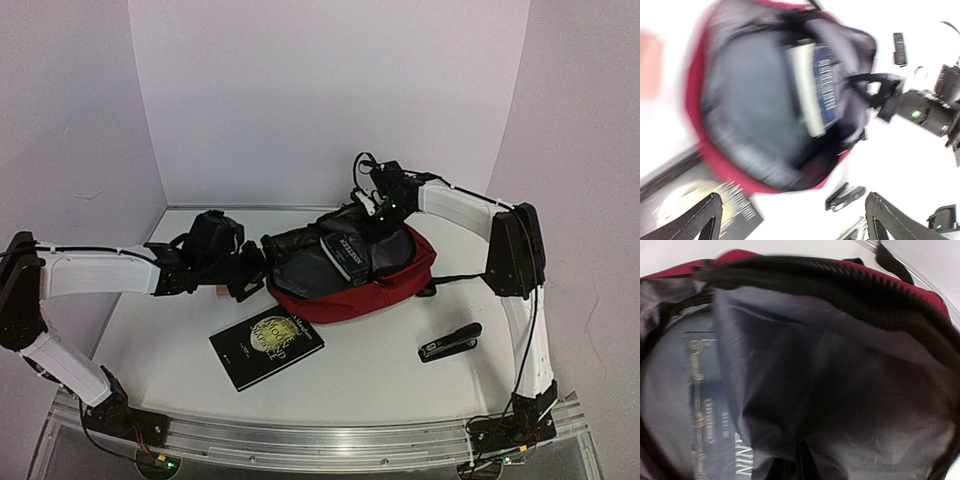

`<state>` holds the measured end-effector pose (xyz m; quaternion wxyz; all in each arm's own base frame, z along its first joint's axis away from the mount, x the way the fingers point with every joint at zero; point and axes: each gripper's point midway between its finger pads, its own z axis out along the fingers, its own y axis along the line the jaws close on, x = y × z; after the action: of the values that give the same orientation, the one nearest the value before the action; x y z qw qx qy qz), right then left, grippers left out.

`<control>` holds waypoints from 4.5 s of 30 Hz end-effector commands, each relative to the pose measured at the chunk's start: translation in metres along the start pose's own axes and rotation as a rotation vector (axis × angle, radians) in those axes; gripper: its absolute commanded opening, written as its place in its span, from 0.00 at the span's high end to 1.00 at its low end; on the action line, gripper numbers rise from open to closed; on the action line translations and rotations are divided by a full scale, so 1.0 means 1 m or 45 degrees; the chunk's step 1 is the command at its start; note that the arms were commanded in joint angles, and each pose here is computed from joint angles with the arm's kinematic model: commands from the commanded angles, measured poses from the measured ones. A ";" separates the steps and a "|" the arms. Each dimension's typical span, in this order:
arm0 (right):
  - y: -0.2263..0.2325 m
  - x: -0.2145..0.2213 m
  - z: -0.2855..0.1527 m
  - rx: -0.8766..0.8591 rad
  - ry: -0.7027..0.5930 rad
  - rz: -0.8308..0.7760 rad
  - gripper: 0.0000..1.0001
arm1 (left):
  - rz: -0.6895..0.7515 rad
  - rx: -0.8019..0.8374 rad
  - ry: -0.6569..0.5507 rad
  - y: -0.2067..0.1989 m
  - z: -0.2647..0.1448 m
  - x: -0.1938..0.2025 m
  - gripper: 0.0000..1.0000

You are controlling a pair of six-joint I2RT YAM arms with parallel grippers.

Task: Pack the student bag
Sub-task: Place the book in the student bag, then pick up the book from the center of the board.

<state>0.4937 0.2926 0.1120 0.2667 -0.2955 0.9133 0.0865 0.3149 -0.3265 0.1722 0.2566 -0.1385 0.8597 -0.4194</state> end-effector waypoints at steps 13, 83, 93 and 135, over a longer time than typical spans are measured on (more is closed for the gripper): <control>-0.023 -0.025 -0.054 -0.052 -0.141 0.093 0.22 | -0.267 -0.274 -0.091 0.114 -0.085 0.038 0.00; 0.273 0.055 -0.101 -1.005 0.092 -0.107 1.00 | -0.261 -0.338 0.063 0.157 -0.017 0.093 0.30; 0.206 0.038 -0.064 -0.696 0.033 -0.091 1.00 | -0.027 -0.206 0.029 0.085 0.035 0.063 0.29; 0.077 0.078 0.045 -0.252 0.228 -0.037 0.60 | -0.036 -0.124 -0.161 0.123 -0.006 0.016 0.09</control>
<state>0.4137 0.3400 0.0513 0.1607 -0.3289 0.9124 0.1832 0.2762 -0.2679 0.0560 0.2655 -0.2344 0.8468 -0.3969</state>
